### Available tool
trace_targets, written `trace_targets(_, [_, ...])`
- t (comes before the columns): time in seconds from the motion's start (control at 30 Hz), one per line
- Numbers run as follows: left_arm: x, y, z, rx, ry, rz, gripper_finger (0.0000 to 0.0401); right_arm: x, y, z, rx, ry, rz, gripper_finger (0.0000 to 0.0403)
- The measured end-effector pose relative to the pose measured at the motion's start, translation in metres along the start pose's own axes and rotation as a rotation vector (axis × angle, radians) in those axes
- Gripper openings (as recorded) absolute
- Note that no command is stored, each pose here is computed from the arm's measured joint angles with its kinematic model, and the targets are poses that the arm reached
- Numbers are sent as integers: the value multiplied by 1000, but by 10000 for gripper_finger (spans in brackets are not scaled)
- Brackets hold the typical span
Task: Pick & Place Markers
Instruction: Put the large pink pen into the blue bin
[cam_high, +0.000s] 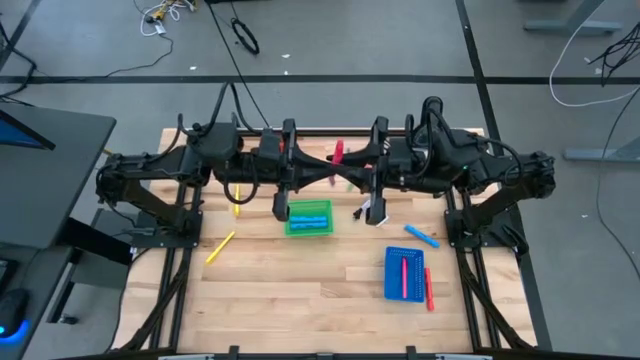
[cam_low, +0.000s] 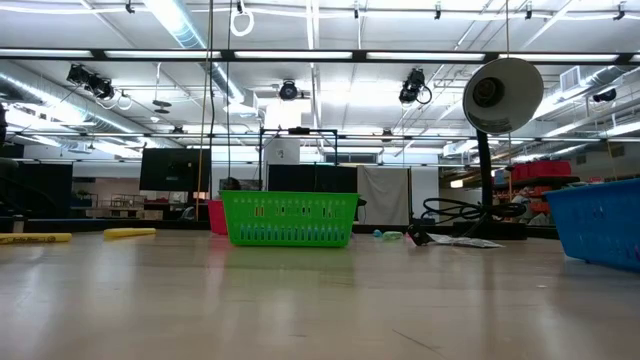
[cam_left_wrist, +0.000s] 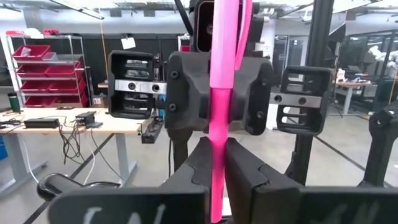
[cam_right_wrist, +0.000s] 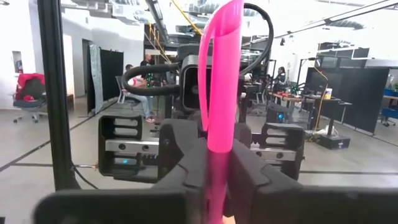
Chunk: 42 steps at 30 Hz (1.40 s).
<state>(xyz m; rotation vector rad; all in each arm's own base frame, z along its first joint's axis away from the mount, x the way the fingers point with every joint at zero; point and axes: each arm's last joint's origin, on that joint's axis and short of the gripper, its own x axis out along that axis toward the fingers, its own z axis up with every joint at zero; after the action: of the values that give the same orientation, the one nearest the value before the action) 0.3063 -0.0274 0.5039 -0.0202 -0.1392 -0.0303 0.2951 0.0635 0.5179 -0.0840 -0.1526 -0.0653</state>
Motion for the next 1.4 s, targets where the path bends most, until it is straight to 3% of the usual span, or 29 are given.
trace_targets(0.1, [0, 0, 0, -2, 0, 0, 33, -2, 1, 0, 24, 9, 5, 16])
trace_targets(0.3, [0, 0, -1, -4, 13, 1, 113, -4, 1, 0, 73, 21, 10, 23])
trace_targets(0.47, [0, 1, -2, -3, 21, 4, 155, -7, -1, 1, 152, 31, -20, 23])
trace_targets(0.8, [0, 3, -3, 18, 32, 27, 176, -40, -1, 5, 381, 139, -206, 20])
trace_targets(1.4, [0, 7, -8, 31, 86, 40, 177, -73, 30, -17, 1155, 410, -301, 20])
